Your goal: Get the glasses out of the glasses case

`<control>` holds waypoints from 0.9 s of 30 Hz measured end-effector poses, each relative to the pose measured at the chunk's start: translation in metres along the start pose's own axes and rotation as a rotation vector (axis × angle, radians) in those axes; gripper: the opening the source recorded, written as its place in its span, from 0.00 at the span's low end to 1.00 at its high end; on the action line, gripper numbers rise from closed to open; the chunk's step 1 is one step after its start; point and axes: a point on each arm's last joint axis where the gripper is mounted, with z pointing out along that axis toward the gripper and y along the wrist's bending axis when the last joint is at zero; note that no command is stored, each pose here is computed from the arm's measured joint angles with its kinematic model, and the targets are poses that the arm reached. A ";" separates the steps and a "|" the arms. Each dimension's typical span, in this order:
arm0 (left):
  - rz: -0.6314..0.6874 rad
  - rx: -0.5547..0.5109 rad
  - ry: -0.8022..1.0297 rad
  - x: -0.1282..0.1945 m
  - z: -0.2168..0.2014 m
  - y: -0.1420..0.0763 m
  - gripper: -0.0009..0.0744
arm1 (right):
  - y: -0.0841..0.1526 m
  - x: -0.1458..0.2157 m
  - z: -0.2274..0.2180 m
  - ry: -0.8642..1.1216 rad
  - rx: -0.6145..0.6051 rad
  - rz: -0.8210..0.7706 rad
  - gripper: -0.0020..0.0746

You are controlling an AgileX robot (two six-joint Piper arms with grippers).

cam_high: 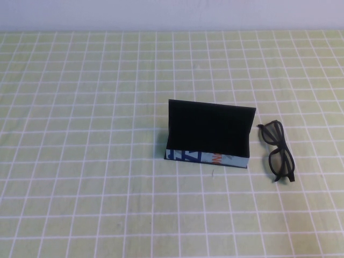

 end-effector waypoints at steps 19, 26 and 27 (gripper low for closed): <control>0.000 0.020 0.010 0.001 0.000 -0.002 0.01 | 0.011 0.035 -0.015 0.241 -0.141 -0.019 0.00; 0.000 0.020 0.010 0.001 0.000 -0.002 0.01 | 0.011 0.036 -0.015 0.243 -0.142 -0.022 0.00; 0.000 0.020 0.010 0.001 0.000 -0.002 0.01 | 0.011 0.036 -0.015 0.243 -0.142 -0.022 0.00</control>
